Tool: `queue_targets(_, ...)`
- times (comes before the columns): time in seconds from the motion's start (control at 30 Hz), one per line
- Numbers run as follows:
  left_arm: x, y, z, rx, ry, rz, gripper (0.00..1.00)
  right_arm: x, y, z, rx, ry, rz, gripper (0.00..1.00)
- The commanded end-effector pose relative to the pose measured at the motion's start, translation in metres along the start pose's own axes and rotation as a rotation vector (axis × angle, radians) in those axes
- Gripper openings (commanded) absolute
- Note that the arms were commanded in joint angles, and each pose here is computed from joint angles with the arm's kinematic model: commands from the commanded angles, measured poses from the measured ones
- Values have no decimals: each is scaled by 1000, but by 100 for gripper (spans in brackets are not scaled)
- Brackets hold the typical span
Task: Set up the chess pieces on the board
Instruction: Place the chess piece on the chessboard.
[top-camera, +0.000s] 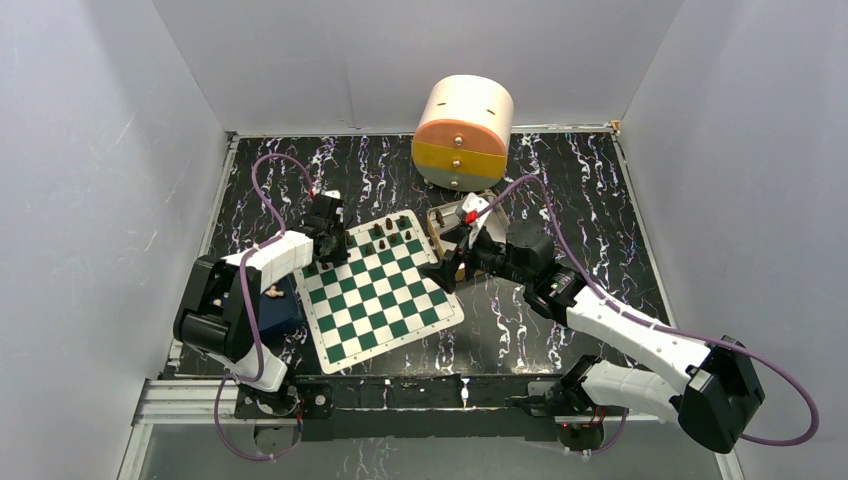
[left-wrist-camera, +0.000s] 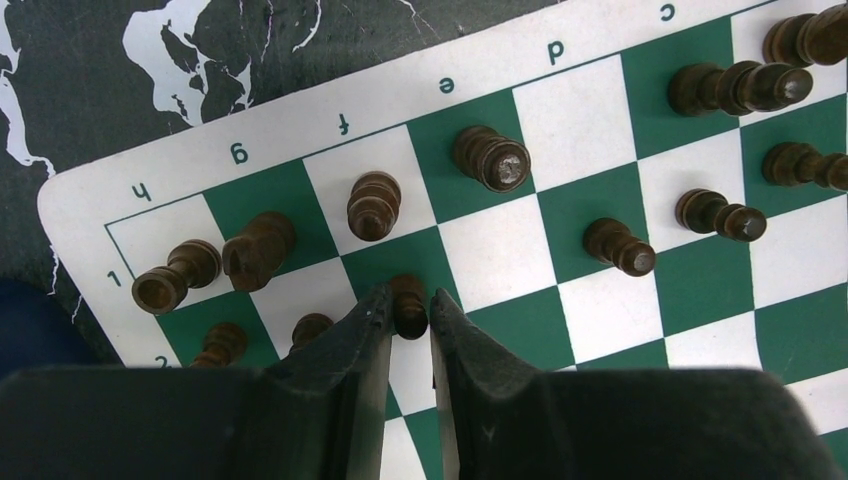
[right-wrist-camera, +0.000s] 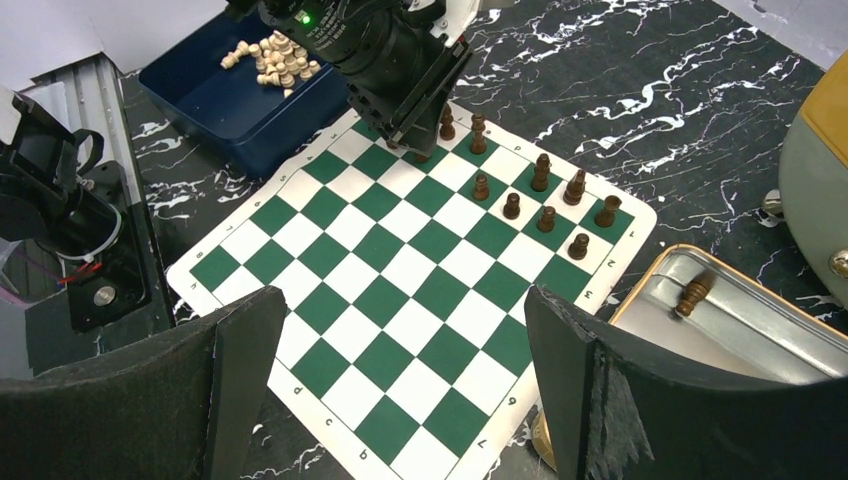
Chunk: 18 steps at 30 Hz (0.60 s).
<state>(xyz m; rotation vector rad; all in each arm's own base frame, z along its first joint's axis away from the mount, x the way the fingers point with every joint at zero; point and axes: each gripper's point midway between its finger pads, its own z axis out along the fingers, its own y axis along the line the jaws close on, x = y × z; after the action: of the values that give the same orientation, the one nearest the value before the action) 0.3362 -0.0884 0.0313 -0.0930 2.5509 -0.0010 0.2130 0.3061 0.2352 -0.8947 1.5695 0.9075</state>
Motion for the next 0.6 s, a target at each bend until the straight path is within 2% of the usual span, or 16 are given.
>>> queue_targets(0.0,-11,-1,-1,0,-20,-13,21,-30,4,3,-20,-62,-30,99)
queue_targets(0.17,-13,1,-4,-10,-23,-11,27,-30,4,3,-14,-68,-1,99)
queue_targets(0.43,-33,-5,-31,30,-70,-27,37,-25,-7,9,67,-36,159,99)
queue_targets(0.57,-49,-9,-54,66,-120,-33,41,-17,-25,14,189,21,277,99)
